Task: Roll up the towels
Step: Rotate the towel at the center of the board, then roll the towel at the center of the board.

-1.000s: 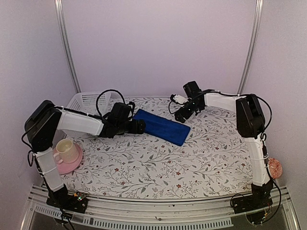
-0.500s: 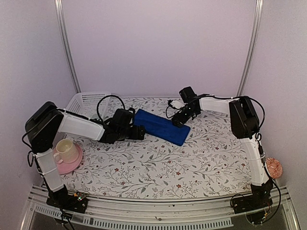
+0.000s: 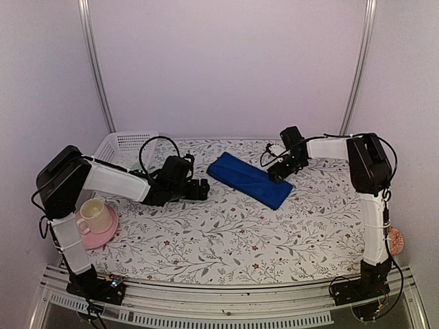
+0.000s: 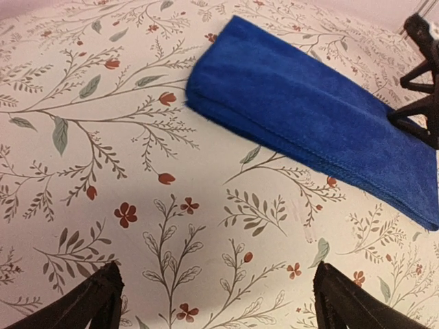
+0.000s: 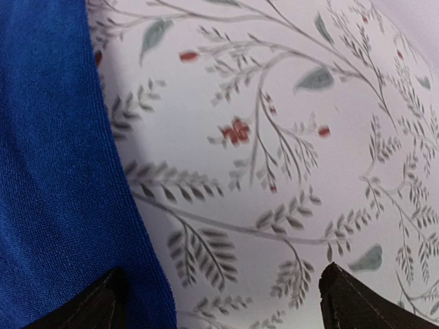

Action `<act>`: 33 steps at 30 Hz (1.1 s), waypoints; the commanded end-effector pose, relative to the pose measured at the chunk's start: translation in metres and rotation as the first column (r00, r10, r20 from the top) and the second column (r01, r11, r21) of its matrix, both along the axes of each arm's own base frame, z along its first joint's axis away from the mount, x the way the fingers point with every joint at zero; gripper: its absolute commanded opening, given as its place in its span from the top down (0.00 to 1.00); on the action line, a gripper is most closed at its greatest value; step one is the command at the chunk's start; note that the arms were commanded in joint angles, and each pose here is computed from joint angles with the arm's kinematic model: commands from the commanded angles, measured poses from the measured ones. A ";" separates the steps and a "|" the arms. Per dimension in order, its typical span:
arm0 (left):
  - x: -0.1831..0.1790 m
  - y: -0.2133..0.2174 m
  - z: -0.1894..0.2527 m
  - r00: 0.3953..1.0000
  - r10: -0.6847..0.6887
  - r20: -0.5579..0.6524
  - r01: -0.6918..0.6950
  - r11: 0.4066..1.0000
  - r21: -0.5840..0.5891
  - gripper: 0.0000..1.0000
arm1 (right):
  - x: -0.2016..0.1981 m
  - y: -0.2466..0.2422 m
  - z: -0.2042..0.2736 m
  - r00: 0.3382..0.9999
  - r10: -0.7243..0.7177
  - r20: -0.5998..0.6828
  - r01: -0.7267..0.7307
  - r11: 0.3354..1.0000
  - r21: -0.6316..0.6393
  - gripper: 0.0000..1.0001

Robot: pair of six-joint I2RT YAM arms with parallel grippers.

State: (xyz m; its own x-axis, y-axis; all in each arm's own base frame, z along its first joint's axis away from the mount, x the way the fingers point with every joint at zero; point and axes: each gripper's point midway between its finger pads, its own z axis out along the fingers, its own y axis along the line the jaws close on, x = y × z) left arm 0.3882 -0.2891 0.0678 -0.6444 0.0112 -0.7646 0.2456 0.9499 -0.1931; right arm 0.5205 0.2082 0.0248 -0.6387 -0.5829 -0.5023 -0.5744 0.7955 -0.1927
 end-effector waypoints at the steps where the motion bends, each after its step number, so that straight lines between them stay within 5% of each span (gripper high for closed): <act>1: -0.004 -0.009 -0.004 1.000 -0.017 0.007 0.017 1.000 -0.025 0.03 | -0.069 -0.053 -0.036 0.976 -0.053 -0.212 0.026 0.992 -0.127 0.01; 6: -0.006 -0.009 -0.009 1.000 -0.023 0.000 0.023 0.999 -0.035 0.03 | -0.137 -0.046 -0.042 0.939 0.054 -0.340 -0.094 0.990 -0.104 0.01; 11: -0.009 -0.008 -0.007 1.000 -0.026 0.004 0.026 0.999 -0.034 0.03 | -0.167 -0.016 -0.015 0.929 0.184 -0.320 -0.225 0.970 -0.096 0.01; 25: -0.009 -0.022 -0.008 0.998 -0.061 0.009 0.061 0.998 -0.031 0.03 | -0.008 0.011 0.089 0.992 0.075 0.105 -0.058 0.986 -0.157 0.01; 33: -0.012 -0.033 -0.005 0.993 -0.116 0.037 0.116 0.993 -0.019 0.03 | 0.040 0.021 0.038 0.988 0.049 0.147 -0.019 0.980 -0.199 0.01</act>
